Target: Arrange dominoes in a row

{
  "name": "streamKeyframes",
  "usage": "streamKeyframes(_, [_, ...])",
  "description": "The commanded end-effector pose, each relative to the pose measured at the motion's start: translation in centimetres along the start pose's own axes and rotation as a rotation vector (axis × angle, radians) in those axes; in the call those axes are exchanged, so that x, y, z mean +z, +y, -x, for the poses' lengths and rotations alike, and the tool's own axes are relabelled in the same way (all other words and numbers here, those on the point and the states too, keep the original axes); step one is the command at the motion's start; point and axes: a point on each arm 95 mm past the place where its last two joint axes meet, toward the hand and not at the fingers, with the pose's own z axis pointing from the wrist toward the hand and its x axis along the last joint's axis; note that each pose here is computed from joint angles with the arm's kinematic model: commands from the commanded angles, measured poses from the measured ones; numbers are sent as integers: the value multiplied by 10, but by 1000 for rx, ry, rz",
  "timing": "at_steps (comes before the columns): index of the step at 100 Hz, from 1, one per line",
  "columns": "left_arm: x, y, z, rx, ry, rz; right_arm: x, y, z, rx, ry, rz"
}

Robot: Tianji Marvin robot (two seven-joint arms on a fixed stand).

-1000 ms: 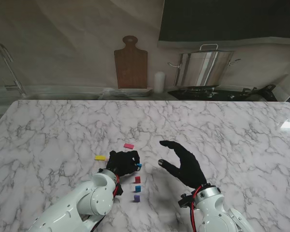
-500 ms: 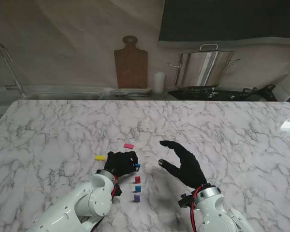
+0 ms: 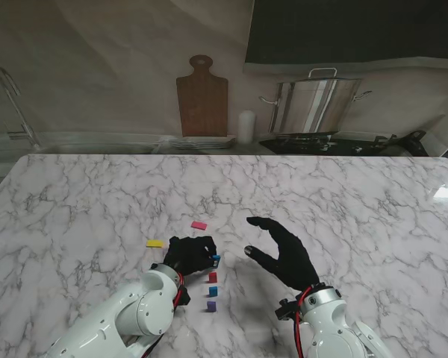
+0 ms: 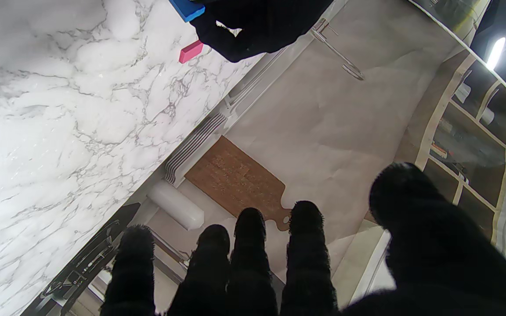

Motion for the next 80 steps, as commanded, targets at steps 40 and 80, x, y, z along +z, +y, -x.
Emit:
streamKeyframes(40, [1,6,2,22,-4,47,0,-1,2,1,-10,0])
streamKeyframes(80, [0,4,2,33,-1,42,-1,-1,1,0,-9,-2])
